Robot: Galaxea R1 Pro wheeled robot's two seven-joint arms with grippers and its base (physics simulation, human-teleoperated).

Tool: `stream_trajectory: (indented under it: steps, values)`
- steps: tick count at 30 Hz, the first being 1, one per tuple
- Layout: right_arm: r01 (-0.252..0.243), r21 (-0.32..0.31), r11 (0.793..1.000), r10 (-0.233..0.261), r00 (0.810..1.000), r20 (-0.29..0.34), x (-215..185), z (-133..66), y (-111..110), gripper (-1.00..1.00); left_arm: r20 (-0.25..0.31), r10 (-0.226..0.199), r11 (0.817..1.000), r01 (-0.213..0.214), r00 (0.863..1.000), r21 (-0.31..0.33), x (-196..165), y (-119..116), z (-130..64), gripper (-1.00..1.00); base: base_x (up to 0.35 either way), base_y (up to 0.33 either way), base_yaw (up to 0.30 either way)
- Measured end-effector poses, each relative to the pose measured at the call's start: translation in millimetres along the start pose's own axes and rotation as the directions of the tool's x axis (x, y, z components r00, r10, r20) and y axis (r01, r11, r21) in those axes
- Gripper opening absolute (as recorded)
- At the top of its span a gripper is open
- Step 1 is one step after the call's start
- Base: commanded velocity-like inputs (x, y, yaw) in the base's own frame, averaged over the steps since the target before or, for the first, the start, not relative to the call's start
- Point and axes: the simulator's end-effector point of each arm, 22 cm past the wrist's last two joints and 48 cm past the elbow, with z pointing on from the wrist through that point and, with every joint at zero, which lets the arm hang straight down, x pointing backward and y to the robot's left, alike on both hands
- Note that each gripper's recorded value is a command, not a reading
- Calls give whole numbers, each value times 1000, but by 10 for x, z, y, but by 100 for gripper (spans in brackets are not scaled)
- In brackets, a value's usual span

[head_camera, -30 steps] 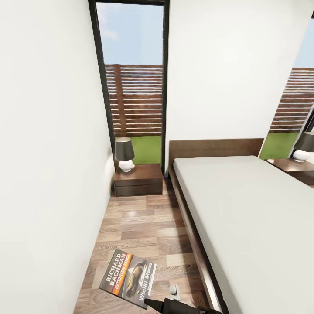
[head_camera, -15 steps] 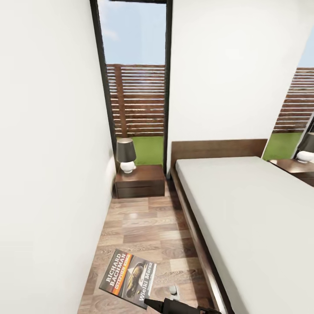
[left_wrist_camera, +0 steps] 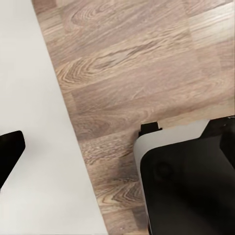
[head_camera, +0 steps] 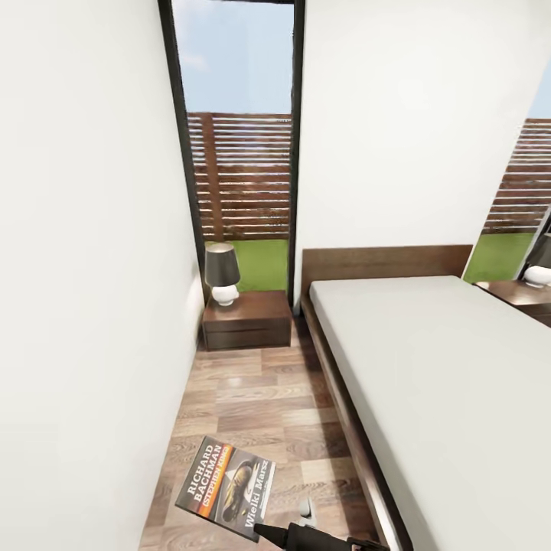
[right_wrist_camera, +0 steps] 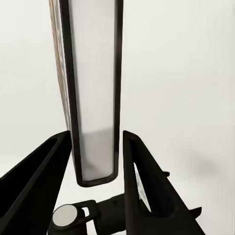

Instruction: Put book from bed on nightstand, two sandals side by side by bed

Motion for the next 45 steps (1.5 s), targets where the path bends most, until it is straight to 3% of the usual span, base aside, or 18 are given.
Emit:
stream_trajectory:
  steps: [23, 45]
  values:
    - [2, 1, 1000, -2, 1000, 1, -1, 3, -3, -100, 1, -17, 1000, 17, 1000, -3, -9, 10, 2, 100, 167, -8, 0]
    - [-5, 4, 1000, 5, 1000, 1, 8, 1, -29, -100, -6, -22, 1000, 22, 1000, 0, 22, -11, 6, 100, 23, 72, 44]
